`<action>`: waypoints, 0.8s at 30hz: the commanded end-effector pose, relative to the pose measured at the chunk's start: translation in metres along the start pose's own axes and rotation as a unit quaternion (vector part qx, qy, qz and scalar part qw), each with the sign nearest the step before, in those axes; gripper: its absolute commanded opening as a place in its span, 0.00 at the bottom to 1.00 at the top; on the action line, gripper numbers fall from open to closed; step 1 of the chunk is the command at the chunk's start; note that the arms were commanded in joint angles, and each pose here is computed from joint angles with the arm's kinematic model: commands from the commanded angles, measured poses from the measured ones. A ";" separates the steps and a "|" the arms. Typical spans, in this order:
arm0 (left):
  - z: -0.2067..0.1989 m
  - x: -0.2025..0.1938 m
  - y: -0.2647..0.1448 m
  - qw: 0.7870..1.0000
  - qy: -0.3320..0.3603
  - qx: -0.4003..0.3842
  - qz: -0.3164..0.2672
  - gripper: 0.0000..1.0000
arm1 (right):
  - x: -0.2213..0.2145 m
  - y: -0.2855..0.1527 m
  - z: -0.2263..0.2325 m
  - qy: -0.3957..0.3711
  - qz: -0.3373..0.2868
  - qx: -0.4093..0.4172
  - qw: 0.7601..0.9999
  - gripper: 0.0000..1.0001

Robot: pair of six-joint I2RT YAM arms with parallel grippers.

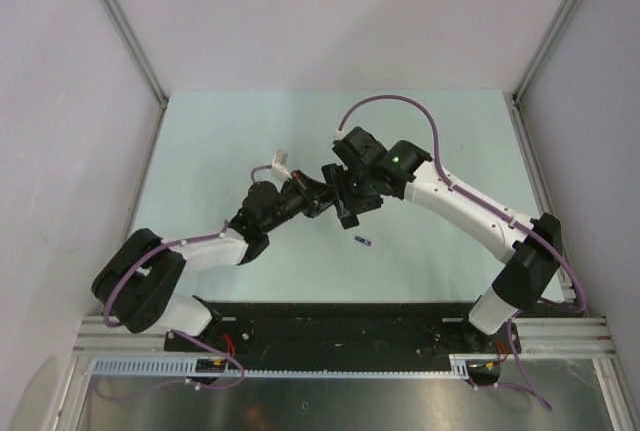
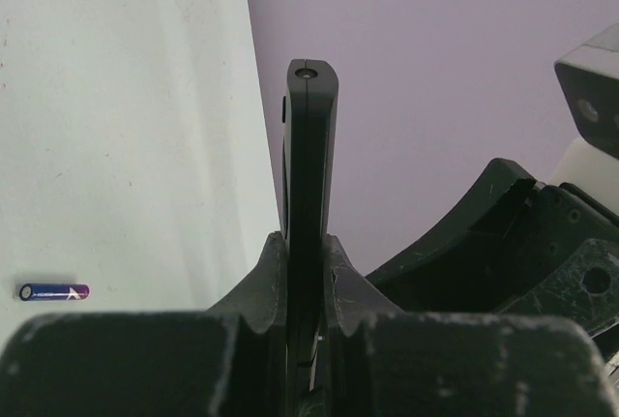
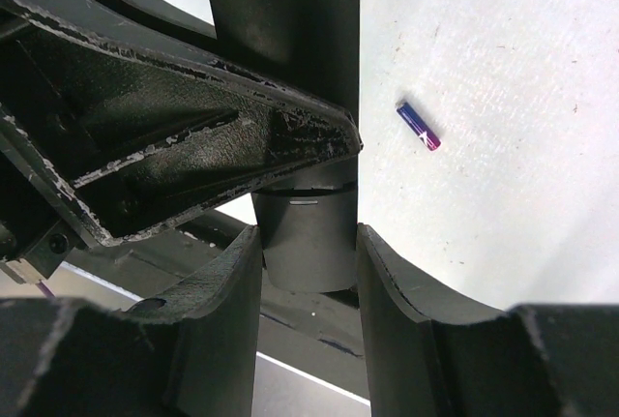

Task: Load the batteries into the remote control
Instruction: Load the battery cover into the remote control.

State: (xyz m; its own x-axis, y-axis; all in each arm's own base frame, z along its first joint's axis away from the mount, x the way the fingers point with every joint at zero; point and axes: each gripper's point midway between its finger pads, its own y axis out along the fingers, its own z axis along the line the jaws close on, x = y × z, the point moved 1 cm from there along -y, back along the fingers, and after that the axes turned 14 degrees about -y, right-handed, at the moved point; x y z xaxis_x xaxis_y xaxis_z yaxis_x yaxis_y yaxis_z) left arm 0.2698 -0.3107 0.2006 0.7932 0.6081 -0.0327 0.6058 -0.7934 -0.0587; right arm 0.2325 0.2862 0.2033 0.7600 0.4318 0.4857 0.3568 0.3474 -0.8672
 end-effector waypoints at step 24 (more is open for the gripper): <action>-0.068 -0.047 -0.011 0.991 -0.001 -0.114 0.077 0.00 | 0.052 -0.002 -0.025 0.027 -0.072 -0.038 0.996 0.00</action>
State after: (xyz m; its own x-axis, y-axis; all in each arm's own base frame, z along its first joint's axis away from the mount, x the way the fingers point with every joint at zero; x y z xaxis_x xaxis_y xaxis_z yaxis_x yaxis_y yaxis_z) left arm 0.2680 -0.3159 0.2077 0.7840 0.6202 -0.0270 0.6196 -0.7844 -0.0285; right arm 0.2353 0.2812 0.2110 0.7684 0.4344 0.4699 0.3433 0.3398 -0.8756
